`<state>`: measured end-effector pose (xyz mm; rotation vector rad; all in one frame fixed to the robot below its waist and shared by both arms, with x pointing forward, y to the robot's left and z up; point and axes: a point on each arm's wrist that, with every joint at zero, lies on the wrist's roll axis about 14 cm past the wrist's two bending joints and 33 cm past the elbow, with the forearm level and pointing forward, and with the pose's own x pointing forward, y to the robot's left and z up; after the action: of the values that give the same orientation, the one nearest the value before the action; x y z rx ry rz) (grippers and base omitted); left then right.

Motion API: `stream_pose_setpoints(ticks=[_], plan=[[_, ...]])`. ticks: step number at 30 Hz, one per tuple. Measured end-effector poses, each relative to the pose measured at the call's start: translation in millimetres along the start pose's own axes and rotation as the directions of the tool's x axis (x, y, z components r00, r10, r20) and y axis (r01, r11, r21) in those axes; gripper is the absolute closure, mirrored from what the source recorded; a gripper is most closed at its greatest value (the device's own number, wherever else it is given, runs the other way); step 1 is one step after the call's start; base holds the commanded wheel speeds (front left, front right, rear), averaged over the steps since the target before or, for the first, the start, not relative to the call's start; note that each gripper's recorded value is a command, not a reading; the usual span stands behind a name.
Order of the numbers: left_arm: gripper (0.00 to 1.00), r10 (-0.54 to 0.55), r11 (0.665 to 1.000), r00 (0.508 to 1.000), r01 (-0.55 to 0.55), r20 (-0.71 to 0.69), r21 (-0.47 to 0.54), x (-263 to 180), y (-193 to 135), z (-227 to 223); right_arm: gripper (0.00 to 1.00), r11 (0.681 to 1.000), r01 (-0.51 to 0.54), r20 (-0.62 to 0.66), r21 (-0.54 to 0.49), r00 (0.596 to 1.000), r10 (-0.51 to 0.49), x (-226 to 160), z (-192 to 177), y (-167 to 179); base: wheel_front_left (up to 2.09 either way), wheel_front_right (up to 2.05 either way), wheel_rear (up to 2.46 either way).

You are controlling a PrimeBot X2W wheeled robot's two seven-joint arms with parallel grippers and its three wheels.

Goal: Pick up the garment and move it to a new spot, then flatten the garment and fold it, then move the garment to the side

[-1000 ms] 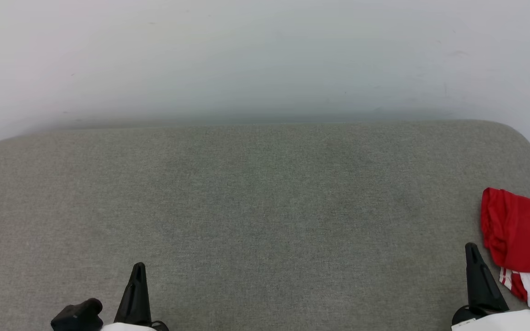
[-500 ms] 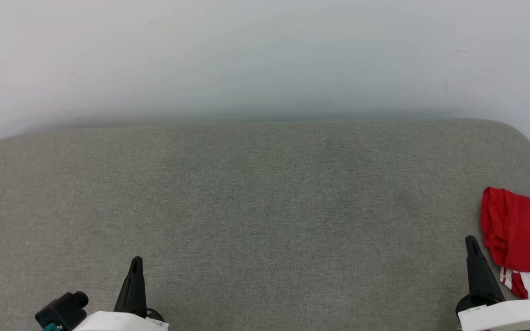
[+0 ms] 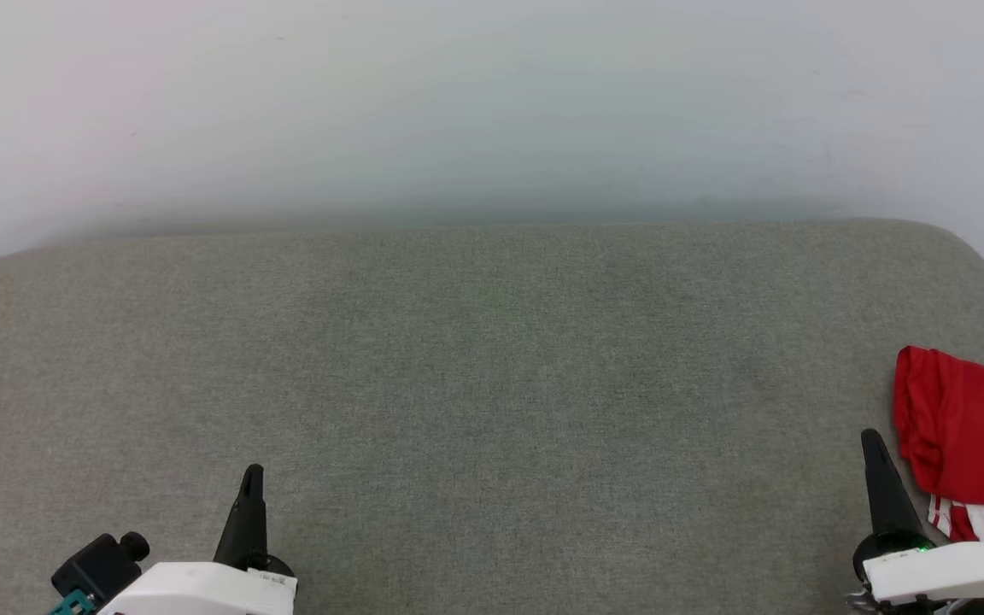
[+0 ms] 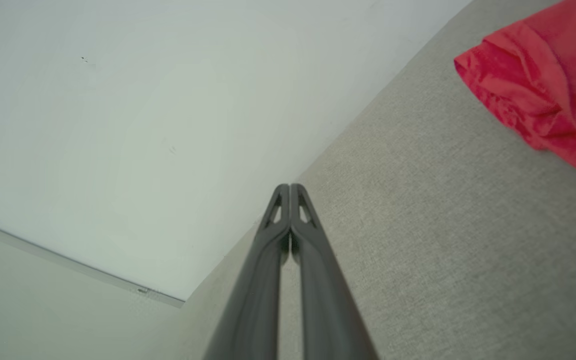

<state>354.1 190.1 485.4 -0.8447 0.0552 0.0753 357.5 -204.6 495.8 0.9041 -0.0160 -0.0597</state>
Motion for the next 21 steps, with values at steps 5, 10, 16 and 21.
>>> stream_pose_setpoints(ticks=[5, 10, 16, 21], plan=[[1.00, -0.004, 0.998, 1.000, 0.004, -0.003, -0.064, 3.5, -1.3, 1.5, 1.00, 0.998, 0.001, -0.003, 0.058, 1.000, -0.001, 2.8, 0.2, 0.6, 0.00, 0.00, 0.00], [1.00, -0.004, 0.992, 1.000, 0.002, -0.009, -0.125, 5.5, -0.3, 1.6, 1.00, 0.993, 0.003, -0.007, 0.114, 1.000, -0.002, 5.4, 0.4, 1.2, 0.00, 0.00, 0.00], [1.00, -0.005, 0.981, 1.000, 0.002, -0.014, -0.193, 8.1, 0.1, 2.5, 1.00, 0.984, 0.008, -0.015, 0.176, 1.000, -0.005, 7.6, -0.5, 0.7, 0.00, 0.00, 0.00], [1.00, -0.014, 0.969, 1.000, 0.010, -0.014, -0.247, 11.5, -2.0, 4.5, 1.00, 0.974, 0.006, -0.016, 0.227, 1.000, -0.003, 10.6, 0.1, 2.0, 0.00, 0.00, 0.00]])
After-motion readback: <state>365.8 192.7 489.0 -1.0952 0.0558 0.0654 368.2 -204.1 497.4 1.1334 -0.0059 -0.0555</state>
